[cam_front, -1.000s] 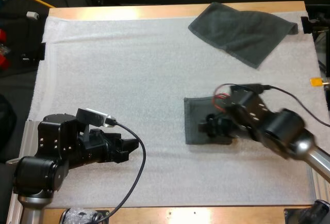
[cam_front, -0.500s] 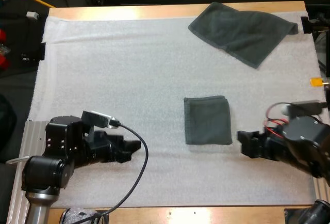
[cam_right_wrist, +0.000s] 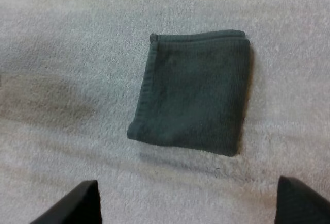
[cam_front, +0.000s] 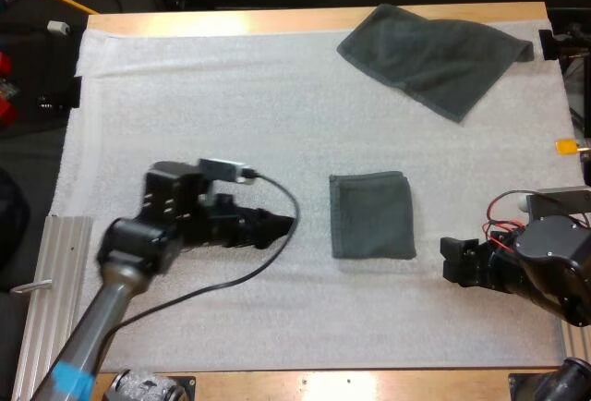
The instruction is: Pick towel from pile, fold and stack
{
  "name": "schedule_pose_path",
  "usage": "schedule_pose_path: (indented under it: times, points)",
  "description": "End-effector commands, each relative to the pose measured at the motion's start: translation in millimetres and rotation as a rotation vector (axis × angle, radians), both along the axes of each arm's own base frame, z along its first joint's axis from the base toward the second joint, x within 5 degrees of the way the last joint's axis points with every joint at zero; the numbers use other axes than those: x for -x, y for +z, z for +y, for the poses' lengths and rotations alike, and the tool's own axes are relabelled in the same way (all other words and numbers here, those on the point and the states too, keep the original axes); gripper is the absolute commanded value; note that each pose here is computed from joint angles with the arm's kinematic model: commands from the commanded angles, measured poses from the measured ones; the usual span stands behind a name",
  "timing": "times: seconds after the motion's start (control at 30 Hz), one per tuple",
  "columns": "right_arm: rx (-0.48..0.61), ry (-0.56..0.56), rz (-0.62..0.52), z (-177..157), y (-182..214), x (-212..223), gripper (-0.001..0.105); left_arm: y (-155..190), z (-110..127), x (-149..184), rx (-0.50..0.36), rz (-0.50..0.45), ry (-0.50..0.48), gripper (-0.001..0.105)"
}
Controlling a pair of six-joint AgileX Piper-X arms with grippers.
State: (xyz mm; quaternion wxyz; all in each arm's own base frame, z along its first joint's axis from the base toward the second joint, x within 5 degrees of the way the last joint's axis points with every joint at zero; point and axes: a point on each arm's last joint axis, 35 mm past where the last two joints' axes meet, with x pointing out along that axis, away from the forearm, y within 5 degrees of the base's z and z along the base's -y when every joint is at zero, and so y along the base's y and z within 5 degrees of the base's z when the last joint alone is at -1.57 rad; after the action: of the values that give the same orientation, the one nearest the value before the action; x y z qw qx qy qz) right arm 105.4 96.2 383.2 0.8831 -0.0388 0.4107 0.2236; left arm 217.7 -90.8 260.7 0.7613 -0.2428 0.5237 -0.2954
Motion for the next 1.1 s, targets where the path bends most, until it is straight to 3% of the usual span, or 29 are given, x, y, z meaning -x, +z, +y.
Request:
schedule_pose_path:
  times: [0.0,0.27,0.53,0.9,1.07]
  points:
    - [0.008,-0.008,-0.010,-1.3,0.6,0.3,0.067,-3.8,-9.8,-6.7,0.007,-0.006,0.005,0.071]
    - [0.008,-0.008,-0.010,-1.3,0.6,0.3,0.067,-55.3,-50.5,-42.2,0.019,0.087,0.042,0.071]
    - [0.014,-0.008,-0.004,-1.8,0.0,0.9,0.067,-99.3,-77.5,-72.6,-0.033,0.211,0.025,0.070]
    - [0.097,-0.025,0.049,-8.3,-6.4,6.1,0.067,-130.9,-104.3,-97.6,-0.026,0.379,0.005,0.070]
    - [0.101,-0.029,0.045,-8.5,-6.3,6.0,0.067,-127.3,-111.6,-99.5,0.001,0.397,-0.020,0.070]
